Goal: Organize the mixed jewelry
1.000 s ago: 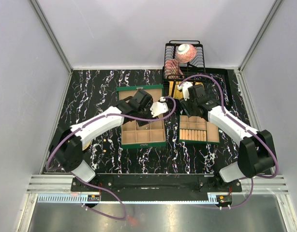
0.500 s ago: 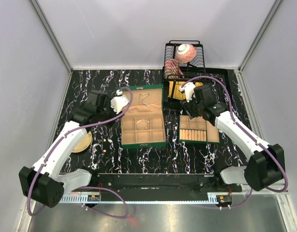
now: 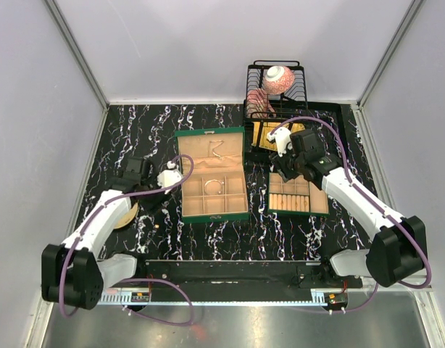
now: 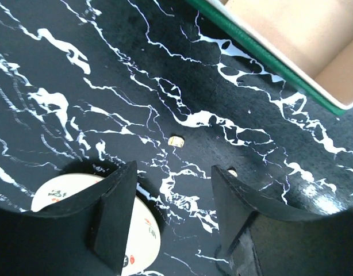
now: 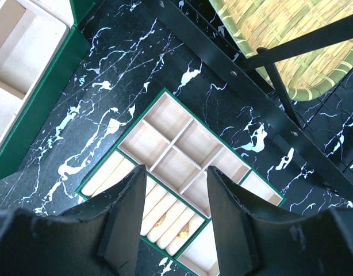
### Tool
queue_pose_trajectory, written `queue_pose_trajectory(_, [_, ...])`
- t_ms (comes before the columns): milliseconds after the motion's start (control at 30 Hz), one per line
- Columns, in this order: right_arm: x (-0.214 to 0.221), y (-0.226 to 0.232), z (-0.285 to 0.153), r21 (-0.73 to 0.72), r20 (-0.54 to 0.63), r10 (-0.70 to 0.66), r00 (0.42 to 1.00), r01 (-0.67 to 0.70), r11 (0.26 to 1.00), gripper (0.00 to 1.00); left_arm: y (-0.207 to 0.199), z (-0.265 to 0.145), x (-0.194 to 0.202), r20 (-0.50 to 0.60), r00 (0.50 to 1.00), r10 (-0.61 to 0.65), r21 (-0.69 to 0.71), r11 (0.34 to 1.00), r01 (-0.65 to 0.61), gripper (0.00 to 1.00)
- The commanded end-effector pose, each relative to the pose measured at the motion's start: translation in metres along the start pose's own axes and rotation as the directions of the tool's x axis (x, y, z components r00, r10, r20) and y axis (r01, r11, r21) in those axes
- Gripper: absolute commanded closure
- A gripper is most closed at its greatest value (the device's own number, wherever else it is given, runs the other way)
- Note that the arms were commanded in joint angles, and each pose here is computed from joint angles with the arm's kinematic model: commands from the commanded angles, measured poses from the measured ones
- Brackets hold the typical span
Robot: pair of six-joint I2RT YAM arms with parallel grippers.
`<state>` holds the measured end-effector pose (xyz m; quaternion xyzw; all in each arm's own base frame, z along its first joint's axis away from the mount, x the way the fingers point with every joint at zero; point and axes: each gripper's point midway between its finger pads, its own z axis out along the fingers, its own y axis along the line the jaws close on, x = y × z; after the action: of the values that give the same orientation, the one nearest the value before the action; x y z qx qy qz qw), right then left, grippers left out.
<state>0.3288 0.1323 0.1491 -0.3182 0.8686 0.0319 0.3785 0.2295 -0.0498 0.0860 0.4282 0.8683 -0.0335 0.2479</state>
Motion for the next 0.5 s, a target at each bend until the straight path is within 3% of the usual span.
queue_pose_trajectory(0, [-0.001, 0.003, -0.008, -0.017, 0.031, -0.012, 0.999, 0.012, 1.000, 0.47, 0.015, 0.026, 0.000, 0.006, 0.999, 0.031, -0.017, 0.999, -0.031, 0.42])
queue_pose_trajectory(467, [0.009, 0.012, -0.005, -0.057, 0.018, -0.011, 1.000, 0.012, 0.998, 0.48, 0.020, 0.056, 0.017, -0.069, 0.998, 0.009, 0.049, 0.999, -0.005, 0.42])
